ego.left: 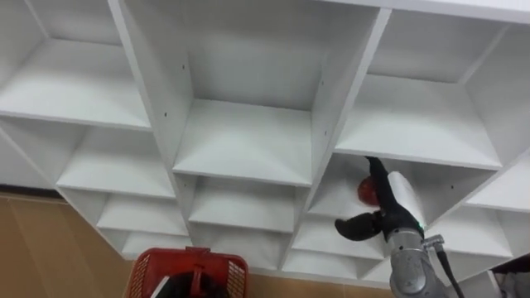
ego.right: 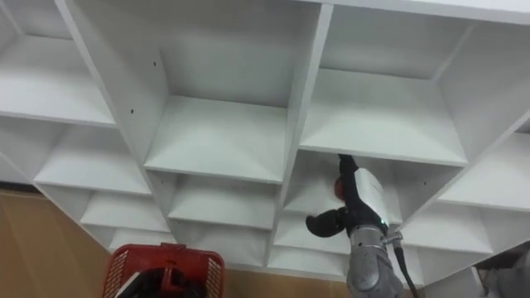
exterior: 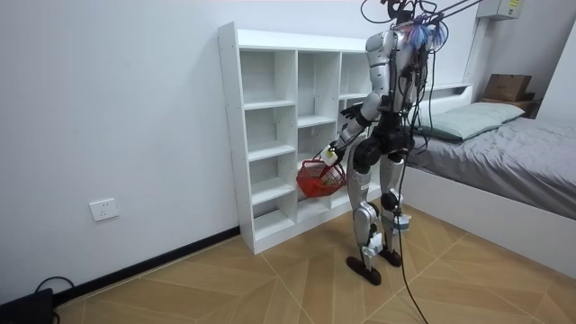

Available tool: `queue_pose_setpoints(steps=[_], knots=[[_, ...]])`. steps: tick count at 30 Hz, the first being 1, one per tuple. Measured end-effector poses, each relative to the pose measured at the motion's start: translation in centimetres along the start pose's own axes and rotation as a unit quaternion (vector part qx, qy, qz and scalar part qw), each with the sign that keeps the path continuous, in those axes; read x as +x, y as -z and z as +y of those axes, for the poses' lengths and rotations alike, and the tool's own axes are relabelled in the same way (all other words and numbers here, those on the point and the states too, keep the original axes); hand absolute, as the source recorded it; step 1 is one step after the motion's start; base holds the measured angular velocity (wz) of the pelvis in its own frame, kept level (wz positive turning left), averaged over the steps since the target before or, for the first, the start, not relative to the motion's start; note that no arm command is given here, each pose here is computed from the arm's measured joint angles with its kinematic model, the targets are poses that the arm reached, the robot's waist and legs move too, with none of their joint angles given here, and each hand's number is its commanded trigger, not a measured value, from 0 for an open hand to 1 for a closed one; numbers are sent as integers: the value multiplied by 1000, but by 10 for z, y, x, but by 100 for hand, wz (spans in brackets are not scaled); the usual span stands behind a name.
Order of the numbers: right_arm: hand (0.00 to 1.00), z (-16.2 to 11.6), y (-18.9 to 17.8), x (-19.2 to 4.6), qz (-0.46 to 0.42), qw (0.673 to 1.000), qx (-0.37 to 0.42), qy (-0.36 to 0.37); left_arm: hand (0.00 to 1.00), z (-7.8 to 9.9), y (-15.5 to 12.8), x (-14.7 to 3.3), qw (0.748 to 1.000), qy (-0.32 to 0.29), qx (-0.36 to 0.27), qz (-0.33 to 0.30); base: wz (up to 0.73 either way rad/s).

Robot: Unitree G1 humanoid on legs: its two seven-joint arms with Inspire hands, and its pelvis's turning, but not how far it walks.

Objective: Collect fruits from the closet

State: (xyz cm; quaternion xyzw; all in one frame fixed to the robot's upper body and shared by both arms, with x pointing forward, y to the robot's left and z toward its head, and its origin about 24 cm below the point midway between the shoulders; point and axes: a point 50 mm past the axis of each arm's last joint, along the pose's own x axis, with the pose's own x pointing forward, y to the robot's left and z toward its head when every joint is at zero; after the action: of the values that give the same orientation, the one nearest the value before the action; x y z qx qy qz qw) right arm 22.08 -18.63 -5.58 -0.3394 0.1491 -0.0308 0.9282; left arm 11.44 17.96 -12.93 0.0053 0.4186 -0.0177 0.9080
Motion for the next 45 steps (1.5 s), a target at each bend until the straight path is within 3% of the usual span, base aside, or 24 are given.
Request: queue_pose_setpoints(steps=[24,45], knots=[[0,-16,20,0,33,998,13,58,100,14,25,-16,1000,-11,-11,27,5],[0,-25,44,2,103,991,54,63,100,32,21,-25,1000,-3,4,16,0]])
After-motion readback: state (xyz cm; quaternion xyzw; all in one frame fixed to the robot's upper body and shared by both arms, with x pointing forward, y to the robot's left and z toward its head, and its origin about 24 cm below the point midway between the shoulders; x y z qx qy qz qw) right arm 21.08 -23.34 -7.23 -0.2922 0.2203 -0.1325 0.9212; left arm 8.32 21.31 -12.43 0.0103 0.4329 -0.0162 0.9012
